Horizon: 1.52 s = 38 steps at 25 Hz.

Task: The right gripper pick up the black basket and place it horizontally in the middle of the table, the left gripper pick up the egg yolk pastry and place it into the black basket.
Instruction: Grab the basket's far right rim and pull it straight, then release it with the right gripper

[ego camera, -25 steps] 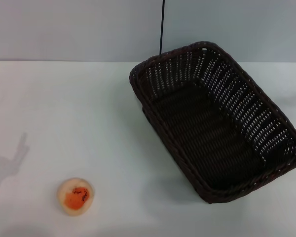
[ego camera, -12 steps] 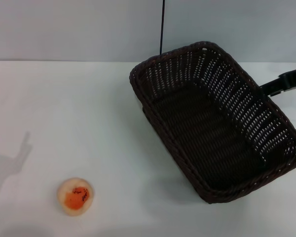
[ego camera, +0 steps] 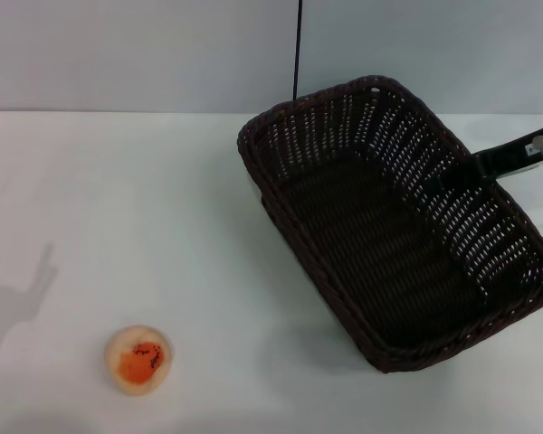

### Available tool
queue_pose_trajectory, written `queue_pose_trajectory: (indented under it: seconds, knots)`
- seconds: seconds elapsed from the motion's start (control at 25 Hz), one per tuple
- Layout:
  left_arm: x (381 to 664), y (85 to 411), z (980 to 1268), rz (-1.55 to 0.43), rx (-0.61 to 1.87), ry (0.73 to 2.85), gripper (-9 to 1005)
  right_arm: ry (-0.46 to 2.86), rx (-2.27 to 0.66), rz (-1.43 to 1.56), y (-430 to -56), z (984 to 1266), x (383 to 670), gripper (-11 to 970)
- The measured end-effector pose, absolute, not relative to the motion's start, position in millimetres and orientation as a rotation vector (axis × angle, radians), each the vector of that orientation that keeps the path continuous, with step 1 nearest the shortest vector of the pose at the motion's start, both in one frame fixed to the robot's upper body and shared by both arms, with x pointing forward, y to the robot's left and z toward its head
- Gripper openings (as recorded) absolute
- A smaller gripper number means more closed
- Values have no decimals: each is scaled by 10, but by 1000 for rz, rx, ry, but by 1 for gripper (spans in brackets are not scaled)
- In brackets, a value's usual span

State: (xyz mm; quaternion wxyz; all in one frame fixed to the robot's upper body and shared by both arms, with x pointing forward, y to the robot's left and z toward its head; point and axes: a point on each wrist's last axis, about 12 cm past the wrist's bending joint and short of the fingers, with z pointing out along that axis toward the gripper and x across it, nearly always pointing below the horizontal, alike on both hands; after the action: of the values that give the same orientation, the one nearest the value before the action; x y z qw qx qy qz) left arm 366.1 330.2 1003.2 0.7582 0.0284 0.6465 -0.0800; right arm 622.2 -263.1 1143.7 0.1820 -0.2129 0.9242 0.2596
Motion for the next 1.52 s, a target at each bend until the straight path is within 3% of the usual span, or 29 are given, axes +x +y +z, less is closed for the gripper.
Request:
queue_pose_trajectory:
  seconds: [0.32,0.64,0.84,1.28,1.52]
  knots:
    - [3651,3307,10034,-173,61,1407,783,2602,-655,705,-2570,11407,6199,512]
    - [3636,3317,10049,-173,64,1395,781,2559,-717,670,-2550,11522,6196,332]
    - [3608,3334,10049,-166,64,1396,779,2487,-895,588,-2512,11698,6184,166]
    - [3521,3376,10073,-146,73,1378,775,2239,-1290,463,-2475,12183,6117,163]
    - [3488,3368,10073,-145,68,1375,773,2078,-1499,451,-2308,12221,6105,162]
